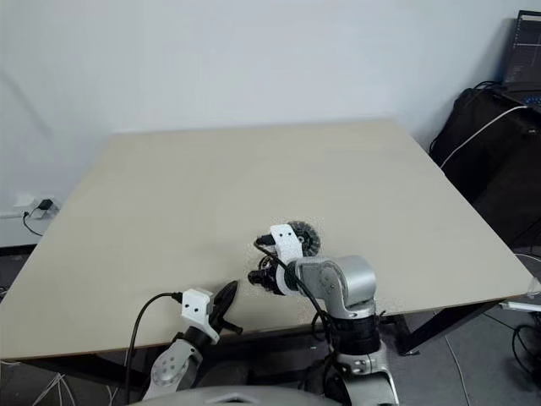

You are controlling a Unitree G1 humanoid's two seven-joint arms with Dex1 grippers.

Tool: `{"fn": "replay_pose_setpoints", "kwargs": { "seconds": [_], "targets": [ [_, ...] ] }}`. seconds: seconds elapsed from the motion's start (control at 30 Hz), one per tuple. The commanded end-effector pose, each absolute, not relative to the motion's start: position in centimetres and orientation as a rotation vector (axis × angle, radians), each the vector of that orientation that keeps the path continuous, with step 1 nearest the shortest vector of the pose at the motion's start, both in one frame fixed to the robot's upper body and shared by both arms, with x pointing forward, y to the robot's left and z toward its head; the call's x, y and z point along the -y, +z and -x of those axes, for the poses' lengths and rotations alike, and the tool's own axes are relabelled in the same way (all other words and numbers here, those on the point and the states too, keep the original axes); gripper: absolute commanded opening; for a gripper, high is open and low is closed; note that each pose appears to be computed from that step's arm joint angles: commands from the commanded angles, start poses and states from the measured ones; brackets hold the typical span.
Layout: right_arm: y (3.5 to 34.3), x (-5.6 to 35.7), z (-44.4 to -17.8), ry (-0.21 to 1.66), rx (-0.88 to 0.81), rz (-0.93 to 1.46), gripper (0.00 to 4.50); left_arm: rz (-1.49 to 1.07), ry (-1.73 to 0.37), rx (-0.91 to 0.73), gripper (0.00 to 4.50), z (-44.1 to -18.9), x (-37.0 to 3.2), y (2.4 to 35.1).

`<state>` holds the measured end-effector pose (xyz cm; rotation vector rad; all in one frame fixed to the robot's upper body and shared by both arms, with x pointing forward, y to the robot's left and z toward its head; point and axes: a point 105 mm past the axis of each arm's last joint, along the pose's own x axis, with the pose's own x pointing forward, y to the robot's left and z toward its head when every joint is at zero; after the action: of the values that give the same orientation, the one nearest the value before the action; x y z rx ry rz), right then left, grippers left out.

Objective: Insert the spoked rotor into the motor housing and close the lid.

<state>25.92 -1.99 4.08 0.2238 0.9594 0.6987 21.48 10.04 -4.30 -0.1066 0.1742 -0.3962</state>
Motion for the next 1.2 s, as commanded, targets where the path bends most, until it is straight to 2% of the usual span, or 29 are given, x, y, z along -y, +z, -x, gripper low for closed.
{"fn": "replay_pose_setpoints", "kwargs": {
  "seconds": [0.03, 0.17, 0.27, 0.33, 0.47, 0.77, 1.17, 1.2],
  "targets": [
    [6.6, 0.7, -26.5, 0.764, -0.879, -0.284, 2.62, 0.109, -0.394, -0.212, 0.00, -21.3, -10.0, -4.9],
    [9.7, 0.5, -27.2, 0.931, -0.593, -0.032, 2.62, 0.100, -0.401, -0.195, 0.00, -21.4, -10.0, -4.5],
    [9.3, 2.3, -26.9, 1.085, -0.356, 0.468, 2.62, 0.073, -0.405, -0.162, 0.00, -21.6, -9.9, -3.7],
    [8.1, 3.8, -26.3, 1.196, -0.291, 0.712, 2.62, 0.062, -0.407, -0.148, 0.00, -21.6, -9.9, -3.4],
    [7.0, 5.4, -25.6, 1.349, -0.267, 0.912, 2.62, 0.047, -0.411, -0.127, 0.00, -21.6, -9.9, -2.8],
    [5.4, 6.1, -25.4, 1.508, -0.293, 1.093, 2.62, -0.002, -0.415, -0.022, 0.00, -21.9, -9.8, -0.5],
    [2.9, 7.2, -26.0, 1.535, -0.394, 1.133, 2.62, -0.026, -0.441, 0.034, 0.00, -22.1, -8.8, 2.5],
    [2.7, 7.3, -26.0, 1.535, -0.408, 1.132, 2.45, -0.024, -0.444, 0.033, 0.00, -22.1, -8.7, 2.7]
  ]
}}
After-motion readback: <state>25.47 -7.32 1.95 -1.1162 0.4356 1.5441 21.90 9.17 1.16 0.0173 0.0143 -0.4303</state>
